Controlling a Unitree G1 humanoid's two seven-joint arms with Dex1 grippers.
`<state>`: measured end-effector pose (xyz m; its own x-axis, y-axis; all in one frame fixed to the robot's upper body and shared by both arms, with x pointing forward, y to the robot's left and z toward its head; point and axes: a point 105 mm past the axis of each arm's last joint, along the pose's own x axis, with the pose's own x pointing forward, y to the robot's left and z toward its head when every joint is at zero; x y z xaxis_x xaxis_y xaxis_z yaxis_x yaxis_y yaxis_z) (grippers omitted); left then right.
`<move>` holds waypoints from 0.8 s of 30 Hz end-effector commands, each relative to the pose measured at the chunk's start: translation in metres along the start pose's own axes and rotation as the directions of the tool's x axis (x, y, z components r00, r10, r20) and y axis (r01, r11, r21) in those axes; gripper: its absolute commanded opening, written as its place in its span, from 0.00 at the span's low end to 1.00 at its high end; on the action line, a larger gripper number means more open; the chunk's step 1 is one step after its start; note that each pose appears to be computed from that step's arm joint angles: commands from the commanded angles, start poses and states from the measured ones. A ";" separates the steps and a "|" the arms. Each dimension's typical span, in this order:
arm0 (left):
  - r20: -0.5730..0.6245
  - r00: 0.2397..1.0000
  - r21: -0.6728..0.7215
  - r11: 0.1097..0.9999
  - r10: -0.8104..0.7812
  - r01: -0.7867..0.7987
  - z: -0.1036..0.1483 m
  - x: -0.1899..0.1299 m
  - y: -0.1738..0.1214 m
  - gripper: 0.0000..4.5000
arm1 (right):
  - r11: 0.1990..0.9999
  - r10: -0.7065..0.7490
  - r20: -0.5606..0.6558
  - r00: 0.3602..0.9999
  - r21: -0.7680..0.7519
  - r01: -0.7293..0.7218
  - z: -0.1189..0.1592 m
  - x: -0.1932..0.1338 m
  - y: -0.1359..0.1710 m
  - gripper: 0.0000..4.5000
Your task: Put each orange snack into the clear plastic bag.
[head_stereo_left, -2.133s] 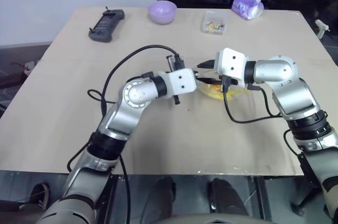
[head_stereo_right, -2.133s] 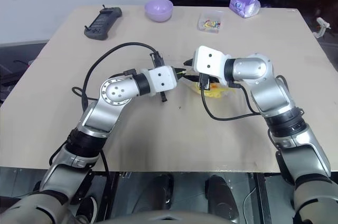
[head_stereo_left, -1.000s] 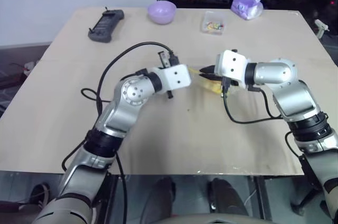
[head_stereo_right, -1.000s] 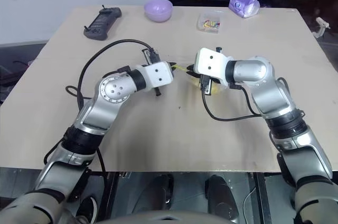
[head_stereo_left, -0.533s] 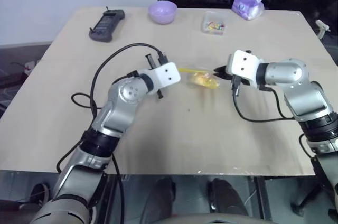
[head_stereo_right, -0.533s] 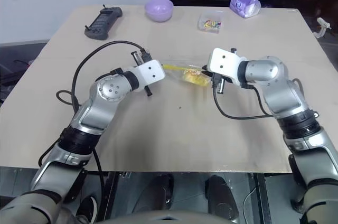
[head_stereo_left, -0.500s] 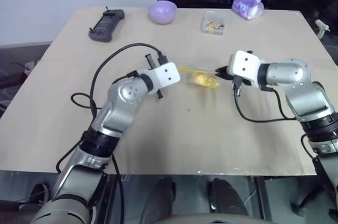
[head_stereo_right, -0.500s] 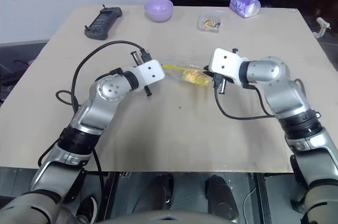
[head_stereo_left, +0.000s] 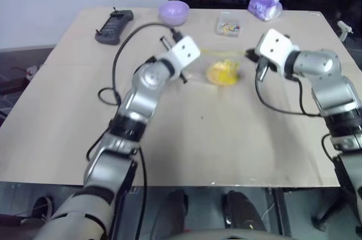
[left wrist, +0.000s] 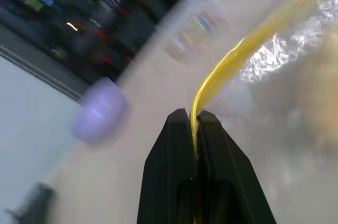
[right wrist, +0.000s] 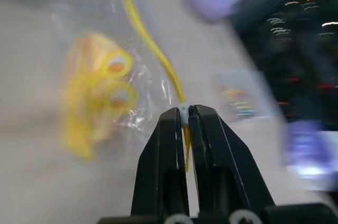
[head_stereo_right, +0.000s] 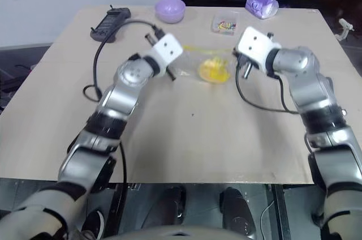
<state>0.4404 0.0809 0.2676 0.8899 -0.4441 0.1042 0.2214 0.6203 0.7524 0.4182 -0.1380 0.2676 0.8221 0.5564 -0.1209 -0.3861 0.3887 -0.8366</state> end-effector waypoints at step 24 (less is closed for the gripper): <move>0.040 0.777 -0.476 0.672 -0.628 0.568 -0.052 -0.178 -0.105 0.59 | 0.748 0.508 0.069 0.859 0.459 -0.479 -0.028 -0.120 0.121 0.64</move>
<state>0.2844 0.1261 0.1215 0.5376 -0.7406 -0.4032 0.8432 0.4703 0.2604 0.2913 -0.1801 0.1516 0.4990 0.6917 -0.5222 -0.8664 0.3833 -0.3201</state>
